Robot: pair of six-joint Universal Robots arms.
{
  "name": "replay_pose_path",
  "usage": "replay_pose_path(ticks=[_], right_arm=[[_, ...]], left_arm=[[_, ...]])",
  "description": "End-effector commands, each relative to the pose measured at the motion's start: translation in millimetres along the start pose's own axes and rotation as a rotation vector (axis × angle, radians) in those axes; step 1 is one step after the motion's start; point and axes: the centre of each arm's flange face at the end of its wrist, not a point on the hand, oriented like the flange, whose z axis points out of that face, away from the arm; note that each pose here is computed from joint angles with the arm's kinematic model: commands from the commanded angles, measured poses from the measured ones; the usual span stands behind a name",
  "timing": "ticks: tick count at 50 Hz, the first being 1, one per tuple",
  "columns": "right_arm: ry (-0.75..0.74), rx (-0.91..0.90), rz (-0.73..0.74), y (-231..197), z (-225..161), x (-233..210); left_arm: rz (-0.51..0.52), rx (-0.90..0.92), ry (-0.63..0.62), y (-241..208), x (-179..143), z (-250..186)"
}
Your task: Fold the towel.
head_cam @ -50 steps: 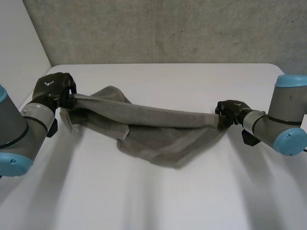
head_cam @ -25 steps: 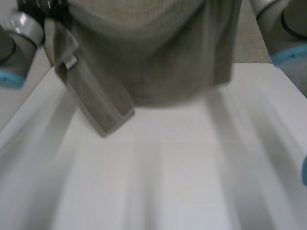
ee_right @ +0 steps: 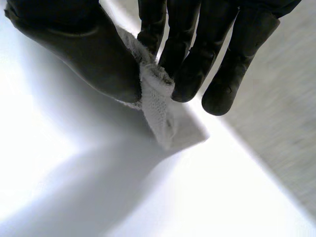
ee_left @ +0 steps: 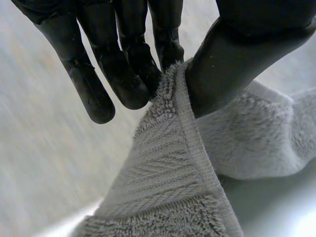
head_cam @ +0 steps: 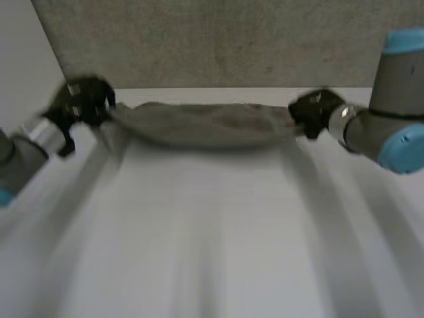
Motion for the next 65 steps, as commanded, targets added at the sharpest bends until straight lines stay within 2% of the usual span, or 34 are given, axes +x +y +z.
replay_pose_path(ticks=[1,7,16,23,37,45,57,65], right_arm=[[-0.102,-0.072,-0.039,47,-20,-24],[-0.074,-0.059,-0.027,54,-47,-26],[-0.022,-0.011,-0.035,61,-62,-33],[-0.004,-0.029,-0.022,74,-62,-29],[0.081,-0.025,0.002,90,-56,-12],[0.141,-0.019,0.078,91,-54,-1],[0.225,-0.004,0.092,93,-53,5],[0.258,0.043,0.089,75,-64,12]], left_arm=[[0.039,-0.196,0.02,56,19,-45],[0.128,-0.244,0.011,57,27,-65],[0.137,-0.249,0.007,59,31,-68],[0.156,-0.305,-0.126,85,19,-63],[0.201,-0.265,-0.273,79,-2,-60],[0.194,-0.271,-0.287,77,-1,-64],[0.205,-0.267,-0.272,68,8,-71],[0.218,-0.232,-0.282,36,9,-77]])
